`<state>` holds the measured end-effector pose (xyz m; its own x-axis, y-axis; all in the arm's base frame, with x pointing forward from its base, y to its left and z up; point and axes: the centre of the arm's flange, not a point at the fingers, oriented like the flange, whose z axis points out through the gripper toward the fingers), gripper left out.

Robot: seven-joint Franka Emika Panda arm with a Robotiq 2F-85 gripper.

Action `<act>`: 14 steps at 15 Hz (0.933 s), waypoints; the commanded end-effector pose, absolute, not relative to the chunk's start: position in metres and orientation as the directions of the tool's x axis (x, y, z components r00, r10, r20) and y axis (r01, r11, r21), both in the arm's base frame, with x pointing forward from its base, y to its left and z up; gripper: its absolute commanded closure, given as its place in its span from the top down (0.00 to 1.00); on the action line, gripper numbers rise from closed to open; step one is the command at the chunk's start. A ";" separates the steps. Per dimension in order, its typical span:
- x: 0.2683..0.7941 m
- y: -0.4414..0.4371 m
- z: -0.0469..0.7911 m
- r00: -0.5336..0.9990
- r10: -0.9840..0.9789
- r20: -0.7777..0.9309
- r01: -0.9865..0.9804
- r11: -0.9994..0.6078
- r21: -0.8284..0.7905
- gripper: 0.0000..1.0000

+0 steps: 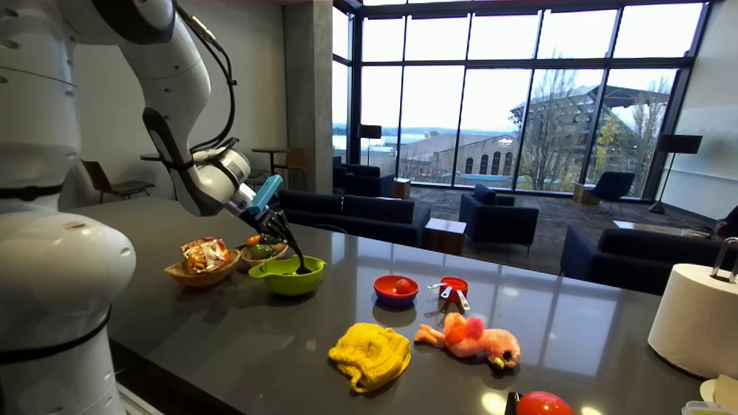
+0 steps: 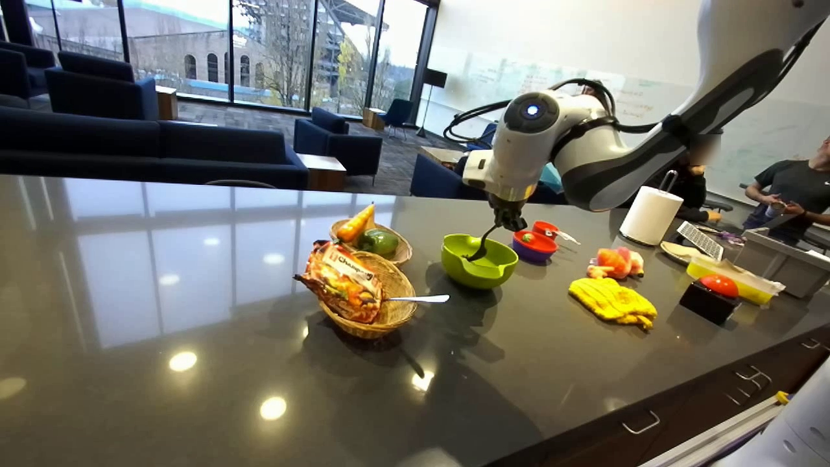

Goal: Pick up the black spoon and mix the substance in the lime green bowl

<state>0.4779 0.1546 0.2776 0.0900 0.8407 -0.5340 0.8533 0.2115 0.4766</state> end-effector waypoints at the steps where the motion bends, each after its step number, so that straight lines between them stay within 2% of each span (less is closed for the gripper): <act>1: 0.460 0.140 0.289 0.108 0.846 -0.522 0.873 0.170 0.456 0.01; 7: 0.441 0.137 0.289 0.111 0.861 -0.497 0.911 0.112 0.396 0.01; 8: 0.439 0.137 0.288 0.110 0.862 -0.495 0.915 0.107 0.390 0.25; 14: 0.432 0.139 0.287 0.129 0.887 -0.443 0.923 0.056 0.381 0.62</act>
